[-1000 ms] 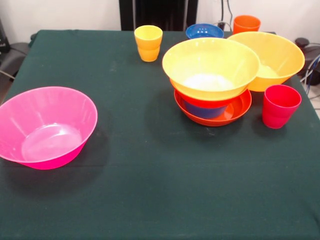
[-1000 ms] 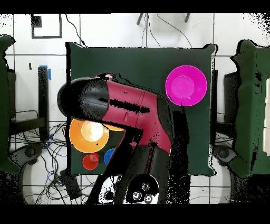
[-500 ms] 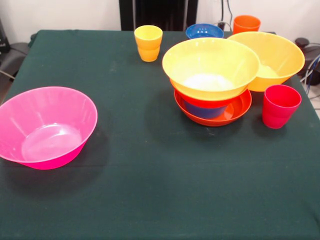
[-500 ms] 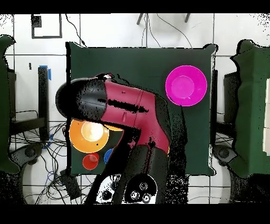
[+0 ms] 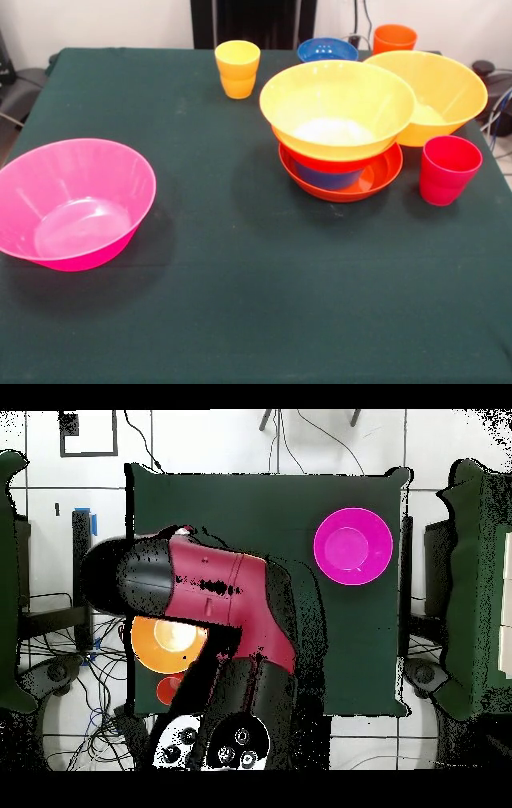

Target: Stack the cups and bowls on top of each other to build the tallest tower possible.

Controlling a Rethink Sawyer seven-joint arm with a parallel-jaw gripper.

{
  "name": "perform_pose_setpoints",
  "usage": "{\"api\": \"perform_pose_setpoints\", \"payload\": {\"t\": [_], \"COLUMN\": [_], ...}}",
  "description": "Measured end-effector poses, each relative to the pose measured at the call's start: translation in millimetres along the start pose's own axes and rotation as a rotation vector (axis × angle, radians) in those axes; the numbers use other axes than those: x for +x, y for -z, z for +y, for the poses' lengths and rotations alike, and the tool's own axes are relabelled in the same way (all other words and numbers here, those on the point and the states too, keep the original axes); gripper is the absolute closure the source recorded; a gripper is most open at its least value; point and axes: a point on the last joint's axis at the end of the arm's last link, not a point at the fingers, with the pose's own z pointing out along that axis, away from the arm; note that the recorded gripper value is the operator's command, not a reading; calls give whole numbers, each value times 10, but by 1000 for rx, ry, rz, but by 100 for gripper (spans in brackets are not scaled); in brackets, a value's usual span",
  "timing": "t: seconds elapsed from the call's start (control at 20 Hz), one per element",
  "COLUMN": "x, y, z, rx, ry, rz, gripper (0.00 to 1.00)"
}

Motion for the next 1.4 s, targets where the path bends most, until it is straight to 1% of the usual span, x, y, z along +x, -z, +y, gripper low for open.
{"api": "perform_pose_setpoints", "payload": {"t": [0.35, 0.4, 0.5, 0.55, 0.8, 0.85, 1.0, 1.4], "x": [144, 184, 203, 226, 233, 222, 212, 201], "y": [-27, -73, -107, -160, -249, -272, -290, -374], "z": [82, 110, 124, 148, 182, 191, 195, 163], "rx": [-3, -5, -6, -10, -21, -30, -40, -72], "ry": [25, 33, 37, 43, 49, 49, 49, 45], "rz": [-2, -7, -10, -19, -38, -50, -62, -104], "gripper": [0, 0, 0, 0, 0, 0, 0, 0]}}
